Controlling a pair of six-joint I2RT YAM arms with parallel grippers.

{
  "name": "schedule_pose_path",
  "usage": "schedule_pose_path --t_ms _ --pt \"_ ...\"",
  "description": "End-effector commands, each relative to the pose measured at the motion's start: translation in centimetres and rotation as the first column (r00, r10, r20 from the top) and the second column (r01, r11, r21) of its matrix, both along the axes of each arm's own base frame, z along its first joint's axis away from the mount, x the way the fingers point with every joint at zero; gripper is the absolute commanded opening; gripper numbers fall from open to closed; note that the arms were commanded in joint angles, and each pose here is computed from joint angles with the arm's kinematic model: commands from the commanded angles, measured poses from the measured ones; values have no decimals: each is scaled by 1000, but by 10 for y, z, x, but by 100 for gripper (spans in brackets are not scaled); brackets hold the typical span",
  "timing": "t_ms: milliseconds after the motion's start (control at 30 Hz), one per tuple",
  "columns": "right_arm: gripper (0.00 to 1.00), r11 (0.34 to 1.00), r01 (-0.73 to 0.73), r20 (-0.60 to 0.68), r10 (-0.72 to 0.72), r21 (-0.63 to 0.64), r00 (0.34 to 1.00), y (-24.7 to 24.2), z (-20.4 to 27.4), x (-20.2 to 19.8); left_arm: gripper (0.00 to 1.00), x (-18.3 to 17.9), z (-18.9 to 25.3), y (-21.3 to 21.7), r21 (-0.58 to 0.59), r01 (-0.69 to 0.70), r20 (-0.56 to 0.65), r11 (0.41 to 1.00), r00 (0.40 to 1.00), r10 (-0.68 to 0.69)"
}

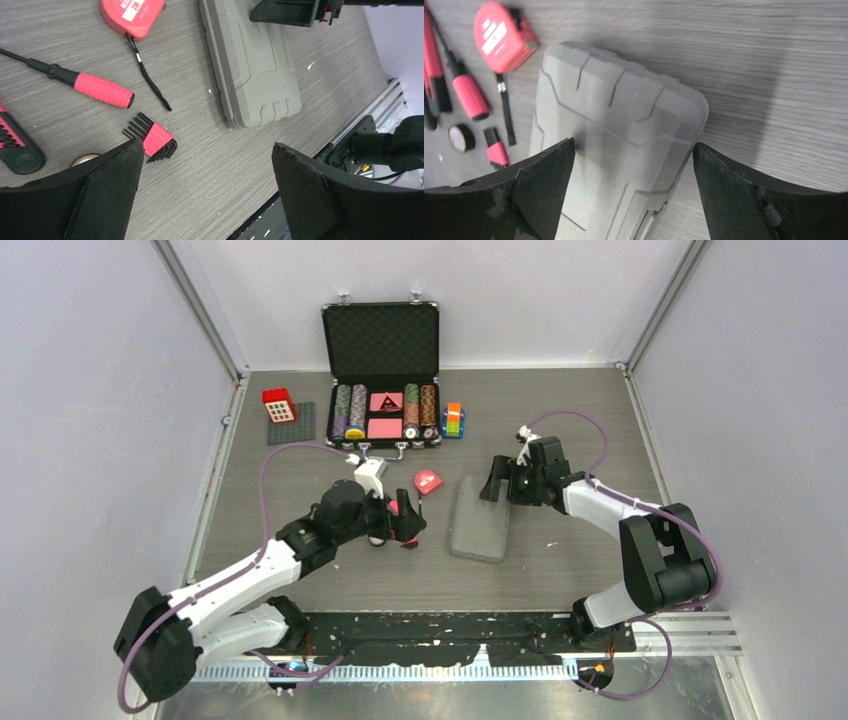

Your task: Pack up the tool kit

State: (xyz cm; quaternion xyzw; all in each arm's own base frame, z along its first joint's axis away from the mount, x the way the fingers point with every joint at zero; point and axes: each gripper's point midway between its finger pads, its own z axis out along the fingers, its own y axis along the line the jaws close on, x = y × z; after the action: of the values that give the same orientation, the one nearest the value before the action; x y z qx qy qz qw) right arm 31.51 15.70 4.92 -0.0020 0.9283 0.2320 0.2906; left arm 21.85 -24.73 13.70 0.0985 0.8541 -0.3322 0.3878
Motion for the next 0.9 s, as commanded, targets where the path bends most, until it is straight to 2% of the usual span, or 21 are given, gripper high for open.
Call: schedule_pose_path --t_ms 0,100,200,300,400,467,567,700,867 --pt "90 978 -205 57 203 39 978 34 14 -12 99 17 24 -29 -60 -9 60 998 998 13" --pt "90 966 -257 59 255 26 965 43 16 -25 99 19 20 -47 -65 4 34 998 999 -1" --pt "92 969 -245 83 243 16 967 38 31 -31 99 20 10 -60 -81 -3 -28 997 1000 1" --pt "98 985 -168 171 171 -34 970 22 63 -26 99 23 1 -66 -84 -34 -74 996 997 27" --pt "99 992 -82 192 99 -95 976 0 82 -31 99 28 -6 -69 -62 -74 -103 995 992 67" --pt "96 997 -36 245 53 -74 968 -7 102 -32 99 31 -8 -73 -45 -82 -115 996 990 77" --pt "95 1000 0 346 0 -1 938 -11 120 -42 99 36 -10 -77 -21 -99 -127 995 987 95" --pt "95 984 180 379 -170 10 910 -40 107 -46 99 41 -18 -81 27 -125 -178 992 976 128" --pt "99 989 148 314 -149 26 938 -33 81 -53 96 41 -31 -95 49 -112 -245 993 962 121"
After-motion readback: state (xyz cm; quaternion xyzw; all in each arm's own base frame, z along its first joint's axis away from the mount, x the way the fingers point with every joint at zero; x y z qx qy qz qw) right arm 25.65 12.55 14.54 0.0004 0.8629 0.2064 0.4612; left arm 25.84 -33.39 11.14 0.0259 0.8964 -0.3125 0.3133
